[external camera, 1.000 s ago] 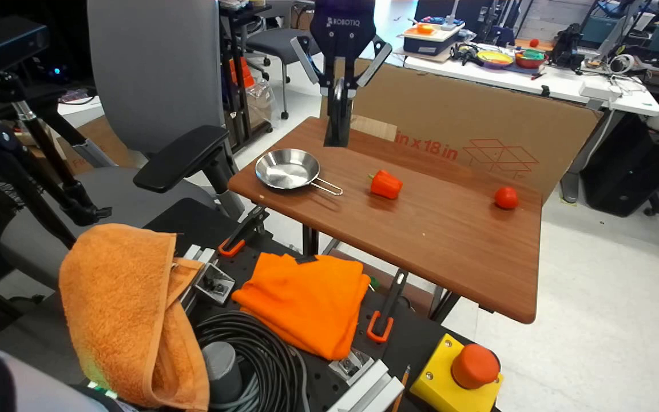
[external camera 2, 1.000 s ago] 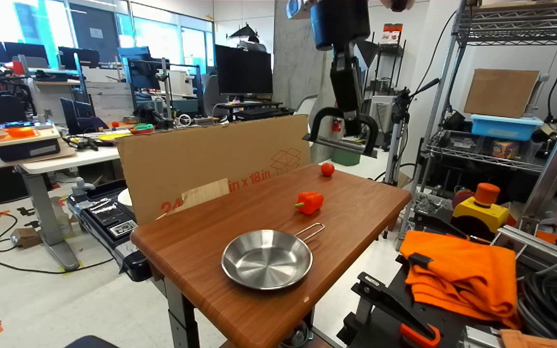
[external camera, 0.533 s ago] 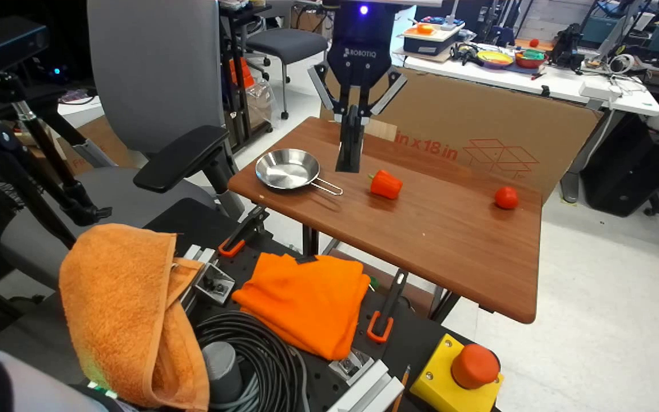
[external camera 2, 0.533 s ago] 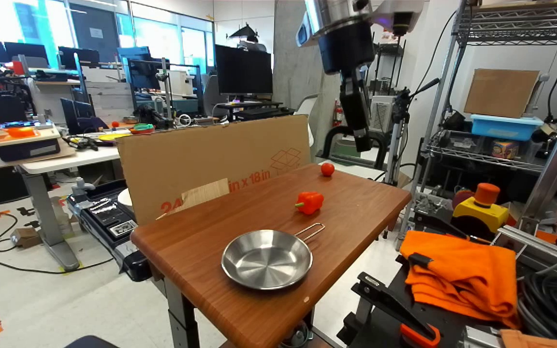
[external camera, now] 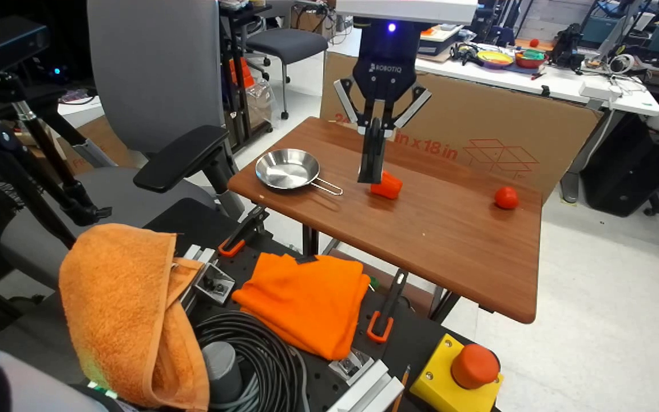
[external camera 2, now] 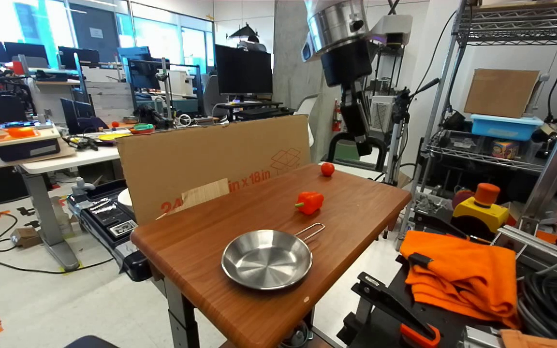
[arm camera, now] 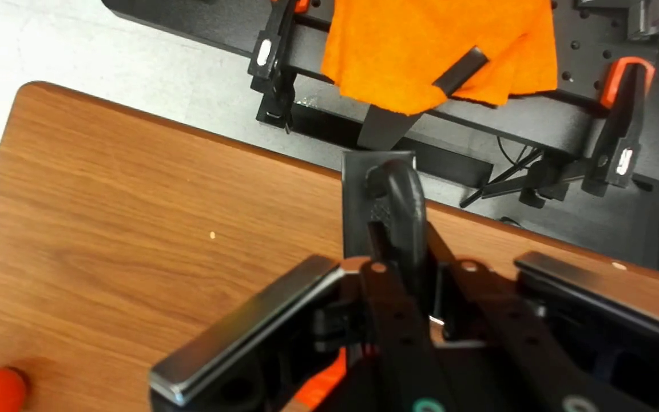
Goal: Pick up the black object from the table and put it back on the table.
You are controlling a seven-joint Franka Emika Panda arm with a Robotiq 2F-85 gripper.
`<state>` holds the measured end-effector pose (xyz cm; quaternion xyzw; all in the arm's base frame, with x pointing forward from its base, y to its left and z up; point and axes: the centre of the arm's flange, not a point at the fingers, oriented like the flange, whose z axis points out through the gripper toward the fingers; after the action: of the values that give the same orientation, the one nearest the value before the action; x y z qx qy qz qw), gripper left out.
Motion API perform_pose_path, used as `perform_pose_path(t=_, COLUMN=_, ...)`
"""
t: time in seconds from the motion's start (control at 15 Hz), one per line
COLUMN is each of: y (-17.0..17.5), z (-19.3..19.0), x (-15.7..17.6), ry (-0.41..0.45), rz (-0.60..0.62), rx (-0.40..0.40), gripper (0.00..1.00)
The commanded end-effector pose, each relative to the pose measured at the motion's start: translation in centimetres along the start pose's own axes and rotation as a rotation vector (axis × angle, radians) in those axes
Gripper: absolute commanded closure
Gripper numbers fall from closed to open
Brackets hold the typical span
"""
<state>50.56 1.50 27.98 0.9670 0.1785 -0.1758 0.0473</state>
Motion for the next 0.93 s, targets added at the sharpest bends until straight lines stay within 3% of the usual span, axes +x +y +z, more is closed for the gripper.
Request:
perform_pose_path(t=0.0, y=1.5, z=-1.1, x=1.2, ry=-0.016, rz=-0.051, rx=-0.019, gripper=0.96)
perform_pose_path(t=0.53, y=2.2, z=-0.6, x=2.0, ry=-0.012, rz=-0.272, rx=0.012, gripper=0.96)
perform_pose_path(t=0.87, y=3.6, z=1.6, x=2.2, ry=-0.058, rz=-0.269, rx=0.030, gripper=0.96)
